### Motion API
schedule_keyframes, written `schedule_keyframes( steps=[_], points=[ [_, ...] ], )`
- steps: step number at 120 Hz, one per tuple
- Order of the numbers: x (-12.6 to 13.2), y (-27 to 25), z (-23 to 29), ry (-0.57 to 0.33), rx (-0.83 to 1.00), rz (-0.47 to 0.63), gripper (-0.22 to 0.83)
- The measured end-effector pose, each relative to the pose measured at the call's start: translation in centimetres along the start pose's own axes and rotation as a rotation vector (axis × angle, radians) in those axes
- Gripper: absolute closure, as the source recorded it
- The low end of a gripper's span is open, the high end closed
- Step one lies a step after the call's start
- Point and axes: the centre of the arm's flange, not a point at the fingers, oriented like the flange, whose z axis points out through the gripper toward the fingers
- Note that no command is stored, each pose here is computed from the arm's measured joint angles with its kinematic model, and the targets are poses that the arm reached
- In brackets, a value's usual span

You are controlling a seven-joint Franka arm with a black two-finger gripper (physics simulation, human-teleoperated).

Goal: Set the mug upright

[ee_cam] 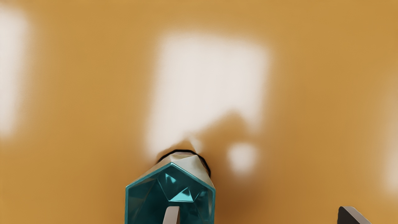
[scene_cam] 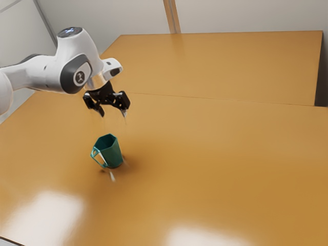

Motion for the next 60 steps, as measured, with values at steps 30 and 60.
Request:
schedule_keyframes(
  steps=[30, 60],
  points=[
    [3.4, -0.1, -8.0, 0.054, 0.0, 0.092, 0.02],
    [4.7, 0.4, -13.4, 0.043, 0.007, 0.203, 0.01]
  ],
)
